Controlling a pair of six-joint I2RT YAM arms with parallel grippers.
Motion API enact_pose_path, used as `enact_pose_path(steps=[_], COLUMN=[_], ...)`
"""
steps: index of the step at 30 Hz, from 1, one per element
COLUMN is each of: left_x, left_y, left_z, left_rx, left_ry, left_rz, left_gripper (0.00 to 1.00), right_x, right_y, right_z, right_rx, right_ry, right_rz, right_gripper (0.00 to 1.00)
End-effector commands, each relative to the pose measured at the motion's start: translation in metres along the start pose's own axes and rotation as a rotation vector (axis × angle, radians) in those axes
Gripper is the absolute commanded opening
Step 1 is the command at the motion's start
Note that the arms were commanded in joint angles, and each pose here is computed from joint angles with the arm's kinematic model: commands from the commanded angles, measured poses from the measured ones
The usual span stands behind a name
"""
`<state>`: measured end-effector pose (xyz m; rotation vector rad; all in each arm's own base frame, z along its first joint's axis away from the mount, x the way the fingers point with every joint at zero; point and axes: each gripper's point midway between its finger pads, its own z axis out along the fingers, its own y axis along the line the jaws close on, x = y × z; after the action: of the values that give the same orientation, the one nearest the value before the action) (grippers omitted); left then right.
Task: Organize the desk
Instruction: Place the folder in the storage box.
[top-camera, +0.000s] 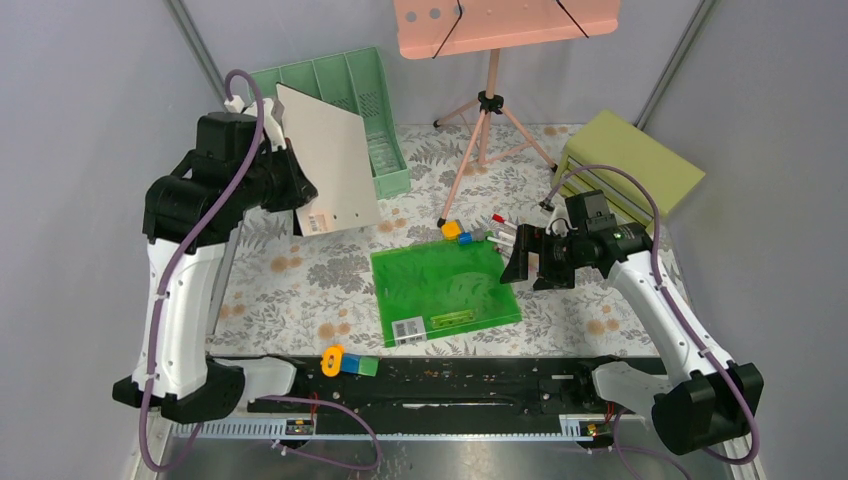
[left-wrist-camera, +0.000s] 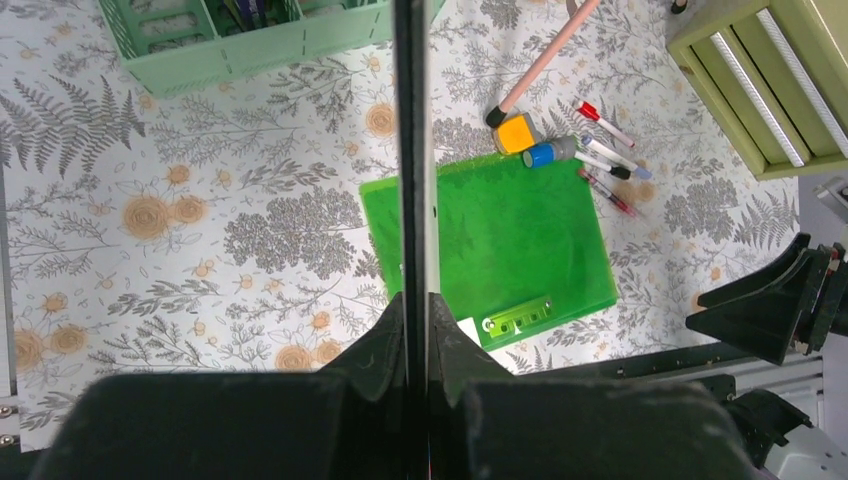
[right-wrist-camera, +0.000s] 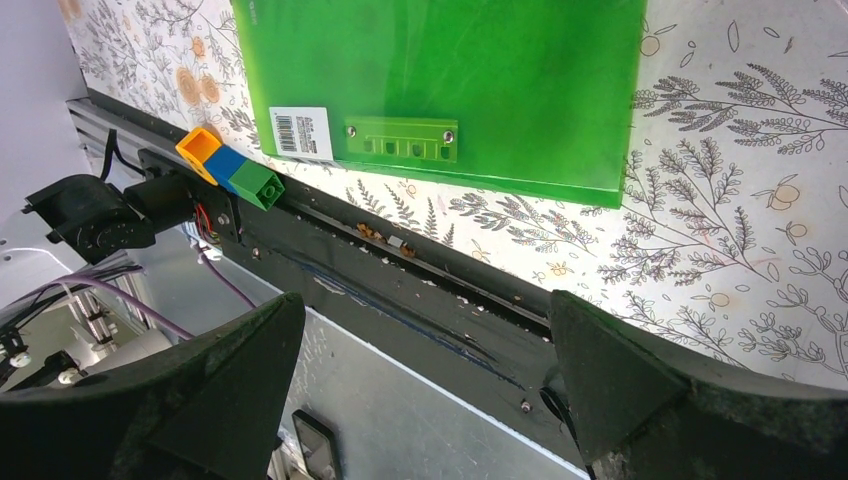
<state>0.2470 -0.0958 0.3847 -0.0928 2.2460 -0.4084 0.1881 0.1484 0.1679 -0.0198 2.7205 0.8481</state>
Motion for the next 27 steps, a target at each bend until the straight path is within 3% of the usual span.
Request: enact_pose_path(steps=[1, 12, 27], left_x=[-0.043, -0.096, -0.141], left_y=[-0.004, -0.015, 0.019], left_z=[-0.005, 0.021, 0.064], left_rx=[-0.013, 0.006, -0.063], left_ry=[-0.144, -0.253, -0.313], left_rz=[0.018, -0.031, -0.085], left_gripper=[0.00, 0.00, 0.00], right_x=[-0.003, 0.005, 0.012], right_y=[0.007, 0.005, -0.002], right_z=[-0.003, 0.008, 0.014], right_rx=[-0.022, -0.050, -0.035], right_ry=[0.009, 0.051, 0.078], right_rz=[-0.034, -0.009, -0.006], right_gripper=[1.00, 1.00, 0.99])
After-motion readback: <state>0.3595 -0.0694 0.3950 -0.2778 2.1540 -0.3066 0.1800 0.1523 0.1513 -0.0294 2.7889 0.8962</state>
